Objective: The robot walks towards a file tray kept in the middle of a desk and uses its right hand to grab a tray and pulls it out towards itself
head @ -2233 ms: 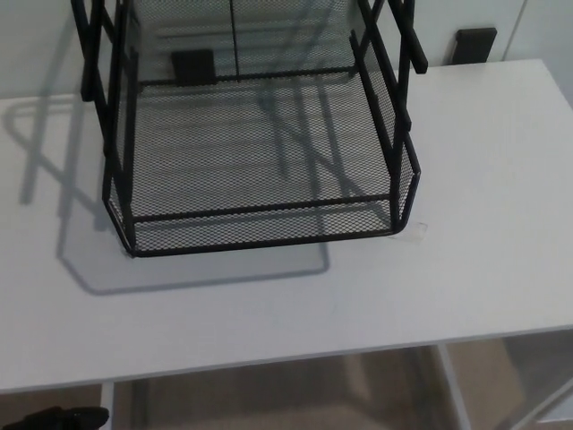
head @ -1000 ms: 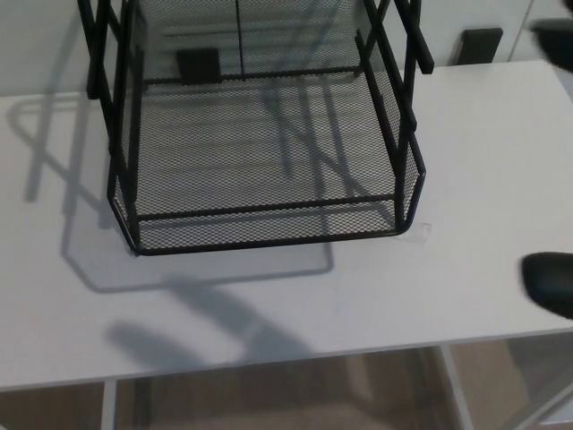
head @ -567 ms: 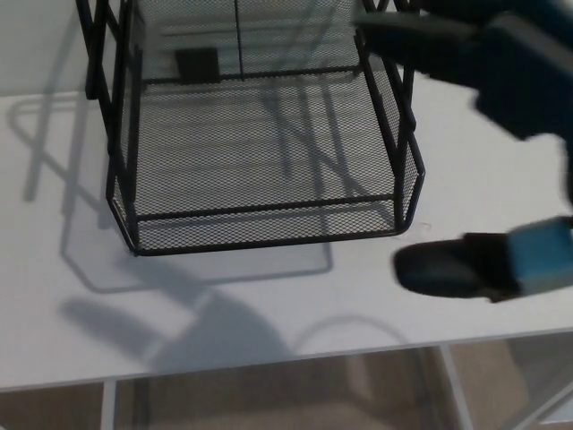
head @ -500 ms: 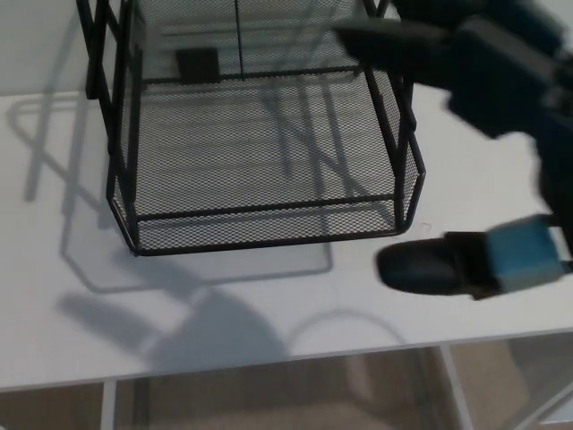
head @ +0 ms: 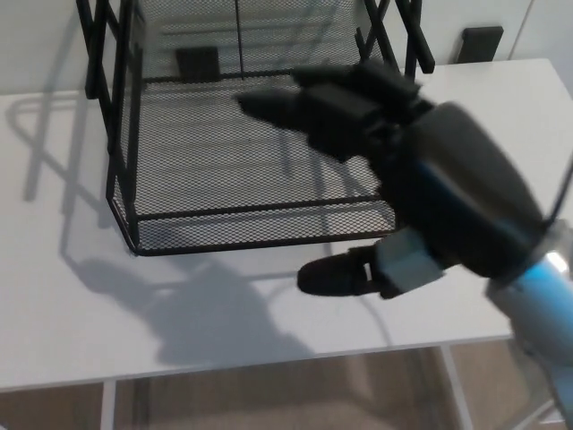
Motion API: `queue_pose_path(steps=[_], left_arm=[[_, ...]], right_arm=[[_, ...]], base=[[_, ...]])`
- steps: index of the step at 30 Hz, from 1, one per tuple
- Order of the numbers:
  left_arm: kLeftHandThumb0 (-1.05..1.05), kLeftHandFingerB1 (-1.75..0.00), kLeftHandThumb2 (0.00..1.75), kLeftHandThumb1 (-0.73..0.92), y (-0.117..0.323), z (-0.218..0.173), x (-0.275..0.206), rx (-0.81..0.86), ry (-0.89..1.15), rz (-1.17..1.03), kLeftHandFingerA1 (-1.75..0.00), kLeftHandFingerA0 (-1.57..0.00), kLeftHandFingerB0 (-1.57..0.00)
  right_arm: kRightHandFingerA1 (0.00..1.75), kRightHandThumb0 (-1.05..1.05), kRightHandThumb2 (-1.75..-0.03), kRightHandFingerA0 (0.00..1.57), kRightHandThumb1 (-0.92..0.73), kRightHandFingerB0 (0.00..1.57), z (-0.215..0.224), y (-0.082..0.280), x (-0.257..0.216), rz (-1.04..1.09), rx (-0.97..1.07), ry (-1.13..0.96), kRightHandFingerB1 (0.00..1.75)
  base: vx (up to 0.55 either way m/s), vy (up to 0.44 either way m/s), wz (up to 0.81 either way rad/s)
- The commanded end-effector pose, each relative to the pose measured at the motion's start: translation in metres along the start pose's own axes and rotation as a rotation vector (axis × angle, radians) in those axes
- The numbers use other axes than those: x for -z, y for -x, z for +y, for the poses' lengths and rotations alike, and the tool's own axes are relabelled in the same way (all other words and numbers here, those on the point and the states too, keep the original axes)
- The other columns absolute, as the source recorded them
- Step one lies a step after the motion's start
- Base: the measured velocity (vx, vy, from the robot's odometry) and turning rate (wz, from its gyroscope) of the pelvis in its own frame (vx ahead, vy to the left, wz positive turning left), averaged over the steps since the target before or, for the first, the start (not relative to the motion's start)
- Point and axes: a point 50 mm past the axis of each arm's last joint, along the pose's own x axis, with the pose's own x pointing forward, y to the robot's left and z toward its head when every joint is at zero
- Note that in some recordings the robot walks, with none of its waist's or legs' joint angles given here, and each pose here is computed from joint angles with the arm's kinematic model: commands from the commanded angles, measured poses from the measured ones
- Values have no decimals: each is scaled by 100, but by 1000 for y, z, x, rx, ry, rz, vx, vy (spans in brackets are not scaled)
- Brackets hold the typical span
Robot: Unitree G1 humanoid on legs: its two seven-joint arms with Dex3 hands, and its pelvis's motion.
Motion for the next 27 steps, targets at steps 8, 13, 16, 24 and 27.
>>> queue_pose_path(steps=[8,13,16,24,27], left_arm=[[-42,-39,55,46,3,7,-17,39,-144,-41,-40,-61,-58],[-40,-39,55,47,4,6,-17,45,-158,-37,-40,-62,-58],[-39,-39,55,48,4,6,-17,40,-167,-35,-41,-65,-59],[-54,-48,72,42,5,5,-20,51,-254,-36,-50,-59,-53],[-57,-40,59,46,6,4,-21,49,-299,-38,-42,-66,-58]], right_arm=[[37,-65,-52,15,-35,27,80,-4,25,371,-291,434,31],[39,-70,-53,12,-40,23,81,-8,18,370,-270,501,30],[41,-71,-55,8,-42,20,81,-10,15,381,-227,515,30],[31,-82,-71,0,-32,4,74,-16,-2,364,14,632,43],[32,-69,-85,0,-41,0,73,-17,-7,347,77,628,37]], base=[[0,0,0],[0,0,0],[0,0,0],[0,0,0],[0,0,0]])
